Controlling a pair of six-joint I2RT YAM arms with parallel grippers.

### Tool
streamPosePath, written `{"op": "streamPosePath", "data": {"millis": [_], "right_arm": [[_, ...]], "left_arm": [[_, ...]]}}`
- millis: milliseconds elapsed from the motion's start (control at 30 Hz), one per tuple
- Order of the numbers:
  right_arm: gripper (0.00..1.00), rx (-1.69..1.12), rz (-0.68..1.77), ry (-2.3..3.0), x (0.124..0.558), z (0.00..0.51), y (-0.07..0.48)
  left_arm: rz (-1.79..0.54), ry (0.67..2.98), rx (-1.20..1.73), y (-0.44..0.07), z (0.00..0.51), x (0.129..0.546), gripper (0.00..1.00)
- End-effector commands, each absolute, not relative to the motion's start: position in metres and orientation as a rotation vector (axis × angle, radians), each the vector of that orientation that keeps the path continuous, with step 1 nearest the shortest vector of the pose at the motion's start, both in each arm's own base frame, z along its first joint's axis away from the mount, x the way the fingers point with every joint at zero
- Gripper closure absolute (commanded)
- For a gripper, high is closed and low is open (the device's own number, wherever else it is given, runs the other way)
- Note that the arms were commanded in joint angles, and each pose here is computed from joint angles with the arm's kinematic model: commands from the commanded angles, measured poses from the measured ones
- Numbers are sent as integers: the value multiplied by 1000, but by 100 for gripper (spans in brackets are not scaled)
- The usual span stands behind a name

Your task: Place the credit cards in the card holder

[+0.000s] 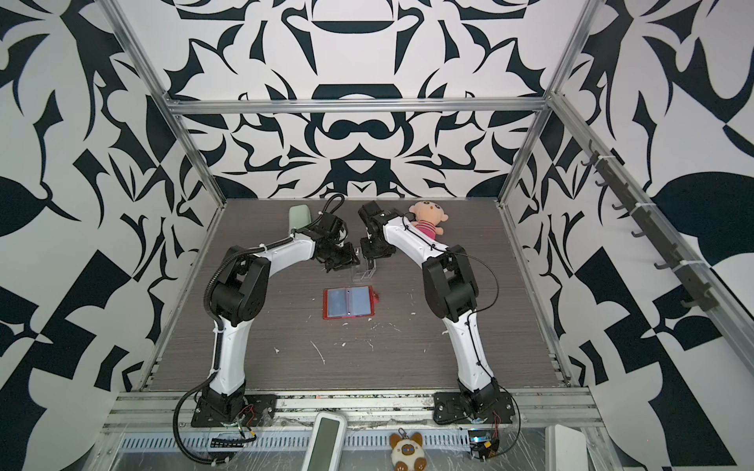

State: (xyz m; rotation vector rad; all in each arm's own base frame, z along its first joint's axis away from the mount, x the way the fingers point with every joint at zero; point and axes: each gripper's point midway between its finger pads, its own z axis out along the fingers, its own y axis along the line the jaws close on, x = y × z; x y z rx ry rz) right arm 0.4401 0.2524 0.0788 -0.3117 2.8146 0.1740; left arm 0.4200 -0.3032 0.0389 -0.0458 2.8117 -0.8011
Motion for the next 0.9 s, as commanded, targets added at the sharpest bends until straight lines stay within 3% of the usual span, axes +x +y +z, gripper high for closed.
{"op": "streamPosePath", "data": {"millis": [0,300,600,767,867], "right_arm": [[65,-303,123,2742,443,125,239],[71,-315,132,2736,441,129,242],[90,-323,142,2733,439,133,244],[92,-322,133,2732,438,134,242],[88,-322,127,2734,438,133,241]], "left_arm": [[-702,2906,-89,-288,18,410,64],[-701,2909,-90,-288,17,410,63],[-699,2912,-92,-288,16,410,63],[-701,2915,-94,-288,15,409,64],[-702,2913,-94,-288,15,410,64]]}}
